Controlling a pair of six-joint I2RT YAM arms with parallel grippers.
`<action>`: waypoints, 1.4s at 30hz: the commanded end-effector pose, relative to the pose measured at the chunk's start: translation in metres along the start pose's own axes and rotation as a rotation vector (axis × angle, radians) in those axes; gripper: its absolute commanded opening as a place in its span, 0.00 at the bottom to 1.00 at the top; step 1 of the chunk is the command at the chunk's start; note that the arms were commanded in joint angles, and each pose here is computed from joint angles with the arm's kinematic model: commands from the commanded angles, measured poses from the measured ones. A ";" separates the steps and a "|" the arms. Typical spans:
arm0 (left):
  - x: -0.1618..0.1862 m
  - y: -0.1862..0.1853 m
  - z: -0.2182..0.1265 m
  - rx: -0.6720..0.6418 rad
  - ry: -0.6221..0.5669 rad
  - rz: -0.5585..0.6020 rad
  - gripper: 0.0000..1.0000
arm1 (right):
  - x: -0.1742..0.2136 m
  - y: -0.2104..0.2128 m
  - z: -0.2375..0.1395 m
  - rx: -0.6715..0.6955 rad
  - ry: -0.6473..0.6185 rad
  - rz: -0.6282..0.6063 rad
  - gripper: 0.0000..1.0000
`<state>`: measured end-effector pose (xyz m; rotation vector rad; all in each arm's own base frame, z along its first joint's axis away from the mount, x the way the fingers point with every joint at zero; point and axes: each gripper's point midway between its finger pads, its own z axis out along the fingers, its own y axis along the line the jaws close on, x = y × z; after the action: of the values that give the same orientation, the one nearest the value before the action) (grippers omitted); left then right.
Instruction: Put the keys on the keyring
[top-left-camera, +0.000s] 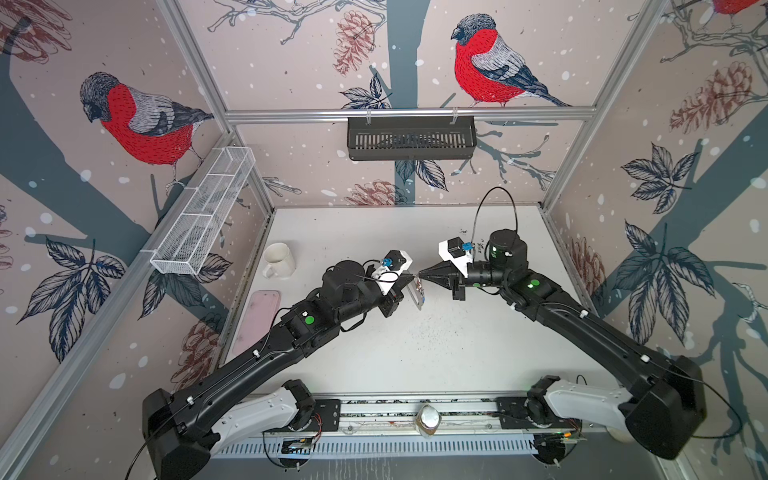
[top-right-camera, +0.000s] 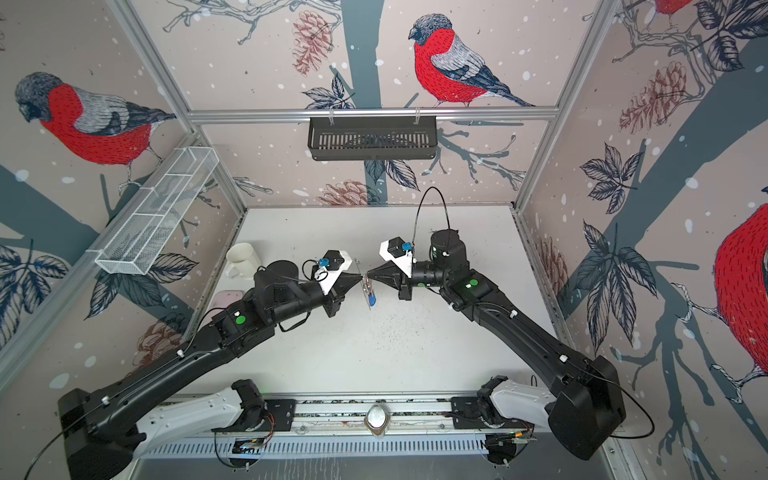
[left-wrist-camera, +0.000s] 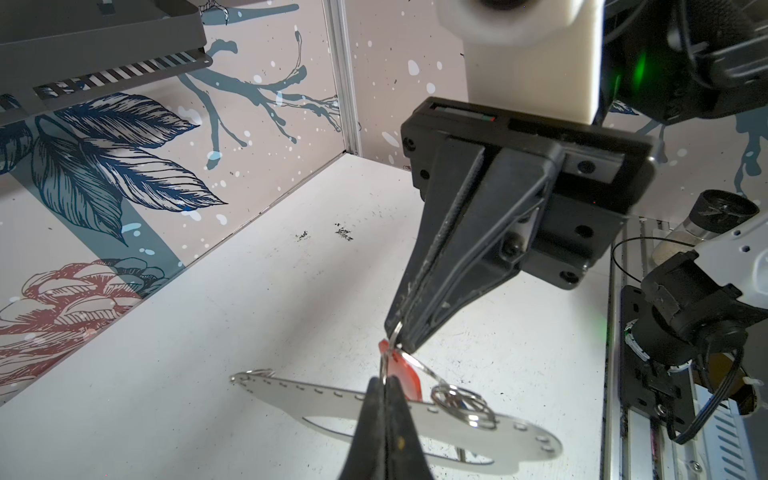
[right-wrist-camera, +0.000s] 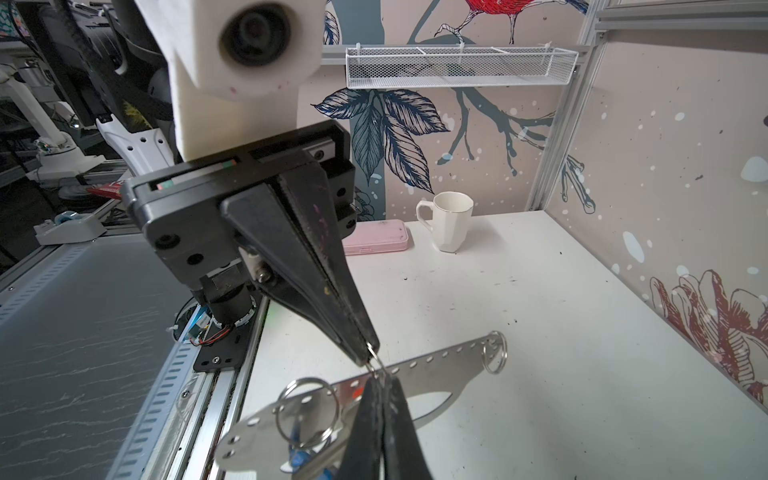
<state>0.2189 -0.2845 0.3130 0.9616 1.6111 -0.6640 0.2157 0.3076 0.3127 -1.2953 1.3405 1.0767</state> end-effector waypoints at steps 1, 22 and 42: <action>-0.013 -0.004 -0.005 0.016 -0.057 0.020 0.00 | -0.003 -0.003 0.000 0.014 -0.004 -0.003 0.00; -0.024 -0.012 -0.018 0.047 -0.123 0.035 0.00 | -0.002 -0.003 -0.002 0.025 0.007 0.006 0.00; -0.023 -0.007 -0.008 0.029 -0.102 0.034 0.00 | -0.013 0.016 -0.008 -0.028 -0.022 -0.027 0.00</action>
<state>0.2098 -0.2838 0.3176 0.9725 1.5667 -0.6964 0.2041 0.3020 0.3241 -1.2991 1.3134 1.0748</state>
